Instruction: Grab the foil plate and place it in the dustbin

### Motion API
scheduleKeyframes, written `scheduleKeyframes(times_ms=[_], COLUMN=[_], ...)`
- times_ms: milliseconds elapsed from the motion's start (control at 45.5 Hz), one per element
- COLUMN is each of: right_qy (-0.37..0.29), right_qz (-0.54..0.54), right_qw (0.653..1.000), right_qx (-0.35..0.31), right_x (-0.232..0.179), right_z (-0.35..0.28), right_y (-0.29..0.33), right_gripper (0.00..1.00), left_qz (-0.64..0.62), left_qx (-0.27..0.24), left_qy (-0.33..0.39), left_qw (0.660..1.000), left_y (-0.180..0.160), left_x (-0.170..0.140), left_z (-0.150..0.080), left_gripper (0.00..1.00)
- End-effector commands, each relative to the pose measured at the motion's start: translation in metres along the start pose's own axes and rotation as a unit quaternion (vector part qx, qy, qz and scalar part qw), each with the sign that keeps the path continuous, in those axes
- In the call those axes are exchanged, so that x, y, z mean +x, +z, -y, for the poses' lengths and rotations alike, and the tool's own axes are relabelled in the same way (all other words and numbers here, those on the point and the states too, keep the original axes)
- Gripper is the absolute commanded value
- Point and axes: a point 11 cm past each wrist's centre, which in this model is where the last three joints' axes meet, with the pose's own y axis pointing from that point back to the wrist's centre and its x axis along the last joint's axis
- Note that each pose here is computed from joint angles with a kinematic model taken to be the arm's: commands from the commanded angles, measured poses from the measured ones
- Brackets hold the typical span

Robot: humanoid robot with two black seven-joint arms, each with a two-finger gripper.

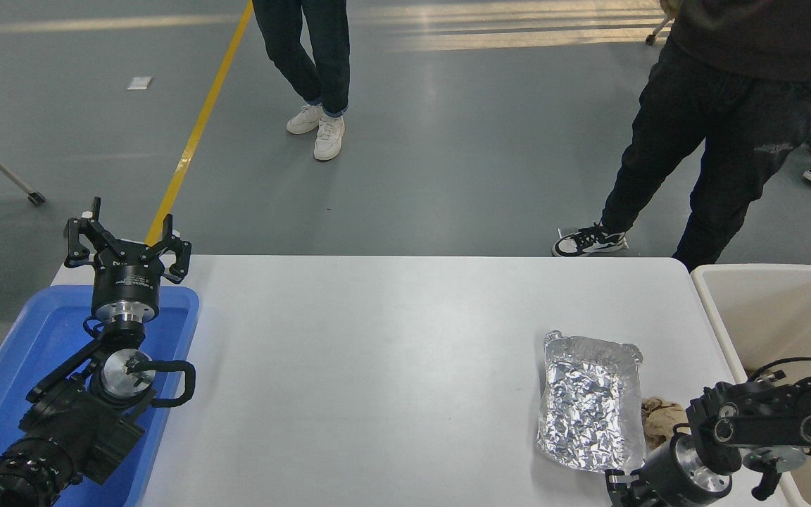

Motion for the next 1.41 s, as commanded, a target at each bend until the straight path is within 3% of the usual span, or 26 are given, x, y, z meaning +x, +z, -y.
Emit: scheduleKeyframes(times_ms=[0, 462, 484, 527, 571, 703, 945, 1165, 1385], right_qy=[0.002, 0.014, 0.018, 0.023, 0.032, 0.017, -0.02, 0.04, 0.083], right_qz=[-0.001, 0.001, 0.004, 0.013, 0.025, 0.056, 0.046, 0.013, -0.043], right_qw=[1.0, 1.0, 1.0, 1.0, 0.999, 0.998, 0.998, 0.999, 0.993], right_qx=[-0.002, -0.005, -0.006, -0.009, -0.011, -0.01, 0.028, 0.013, -0.068], right_x=[0.002, 0.012, 0.014, 0.016, 0.021, 0.016, 0.004, 0.028, 0.047], right_z=[0.0, -0.01, -0.013, -0.02, -0.032, -0.073, -0.155, -0.209, -0.284], right_y=[0.0, 0.001, 0.003, 0.01, 0.02, 0.047, 0.044, 0.023, -0.032], right_gripper=[0.0, 0.0, 0.07, 0.4, 1.0, 1.0, 1.0, 1.0, 1.0], left_qz=[-0.001, 0.0, 0.0, 0.0, 0.0, 0.0, 0.0, 0.0, -0.001], left_qx=[-0.001, 0.0, 0.0, 0.0, 0.0, 0.0, 0.0, 0.0, 0.0], left_qy=[0.001, 0.0, 0.0, 0.0, 0.0, 0.0, 0.0, -0.001, 0.0], left_qw=[1.0, 1.0, 1.0, 1.0, 1.0, 1.0, 1.0, 1.0, 1.0], left_y=[0.0, 0.0, 0.0, 0.0, 0.0, 0.0, 0.0, 0.0, 0.0], left_x=[0.0, 0.0, 0.0, 0.0, 0.0, 0.0, 0.0, 0.0, 0.0], left_z=[0.0, 0.0, 0.0, 0.0, 0.0, 0.0, 0.0, 0.0, 0.0], left_gripper=[0.99, 0.99, 0.99, 0.99, 0.99, 0.99, 0.99, 0.99, 0.99])
